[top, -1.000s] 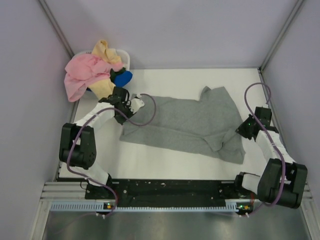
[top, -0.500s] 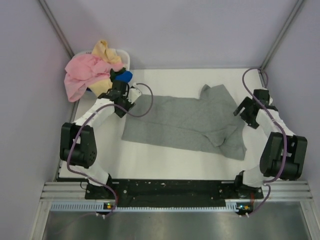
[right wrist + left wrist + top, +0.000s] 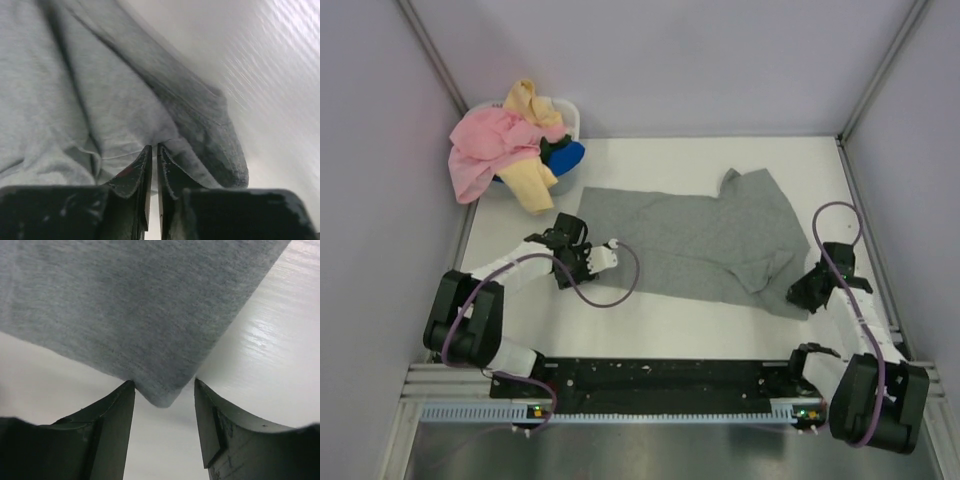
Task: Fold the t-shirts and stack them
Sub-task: Fold the flattened tshirt in 1/3 of the way
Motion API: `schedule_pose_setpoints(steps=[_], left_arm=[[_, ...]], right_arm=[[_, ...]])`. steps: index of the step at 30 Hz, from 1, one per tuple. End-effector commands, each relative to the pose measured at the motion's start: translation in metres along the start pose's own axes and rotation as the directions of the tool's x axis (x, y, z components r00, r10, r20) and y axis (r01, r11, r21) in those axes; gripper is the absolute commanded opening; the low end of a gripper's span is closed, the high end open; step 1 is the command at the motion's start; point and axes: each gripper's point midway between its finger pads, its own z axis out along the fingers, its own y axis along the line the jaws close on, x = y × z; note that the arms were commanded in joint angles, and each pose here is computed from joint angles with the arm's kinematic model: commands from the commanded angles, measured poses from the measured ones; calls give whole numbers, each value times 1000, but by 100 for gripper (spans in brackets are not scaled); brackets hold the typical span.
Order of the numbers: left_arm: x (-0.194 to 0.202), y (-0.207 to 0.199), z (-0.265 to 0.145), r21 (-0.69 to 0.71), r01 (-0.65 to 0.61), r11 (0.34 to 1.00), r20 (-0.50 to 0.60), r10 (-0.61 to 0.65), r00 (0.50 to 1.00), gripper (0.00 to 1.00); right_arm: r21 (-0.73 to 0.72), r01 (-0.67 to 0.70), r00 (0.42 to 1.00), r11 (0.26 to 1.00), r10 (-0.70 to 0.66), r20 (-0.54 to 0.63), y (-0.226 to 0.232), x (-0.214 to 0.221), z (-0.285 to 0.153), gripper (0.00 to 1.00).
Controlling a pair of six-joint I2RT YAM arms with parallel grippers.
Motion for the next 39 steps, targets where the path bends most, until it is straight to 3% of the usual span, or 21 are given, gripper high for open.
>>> schedule_pose_setpoints(steps=[1, 5, 8, 13, 14, 15, 17, 19, 20, 22, 25, 30, 32, 36, 39], left_arm=[[-6, 21, 15, -66, -39, 997, 15, 40, 999, 46], [6, 3, 17, -32, -4, 999, -10, 3, 1000, 3], [13, -25, 8, 53, 45, 998, -19, -44, 999, 0], [13, -75, -13, 187, 111, 976, 15, -116, 993, 0], [13, -80, -16, 189, 123, 974, 20, -129, 991, 2], [14, -84, -17, 198, 142, 970, 17, -148, 989, 9], [12, -83, -23, 195, 182, 964, 9, -187, 982, 35], [10, -83, -32, 208, 203, 957, -5, -207, 978, 50], [9, -79, -36, 202, 212, 956, -9, -214, 977, 52], [3, -64, -45, 167, 221, 961, -9, -223, 975, 71], [-12, -32, -55, 87, 251, 964, 27, -254, 967, 74], [-27, 7, -49, -13, 348, 938, 66, -346, 936, 76], [-30, 9, -46, -5, 374, 927, 60, -373, 926, 76], [-32, 5, -44, 13, 380, 925, 70, -380, 922, 76], [-29, 4, -45, 5, 377, 926, 70, -377, 924, 76]], right_arm=[[69, -98, 995, 993, 98, -3, -18, 2, 18, 0], [158, -160, 984, 974, 144, 106, -38, -31, 25, 0], [160, -143, 978, 977, 115, 172, -28, -62, 28, 0], [185, -37, 991, 982, 13, 132, -10, -92, 38, 0], [192, -23, 993, 981, 0, 120, -8, -95, 38, 0], [187, -14, 993, 982, -9, 121, -5, -99, 36, 0], [157, 19, 990, 987, -41, 136, 3, -105, 27, 3], [139, 82, 980, 987, -105, 168, 15, -109, 14, 18], [130, 124, 971, 984, -147, 189, 24, -109, 7, 28], [118, 235, 943, 965, -256, 213, 45, -99, -5, 47], [88, 371, 908, 925, -381, 177, 70, -70, -13, 66], [28, 355, 934, 935, -356, 25, 64, -32, 13, 66], [-15, 370, 929, 929, -371, -18, 70, -23, 23, 60], [-84, 432, 899, 898, -436, -30, 87, -12, 27, 39], [-79, 466, 883, 881, -468, -12, 90, -13, 25, 39]])
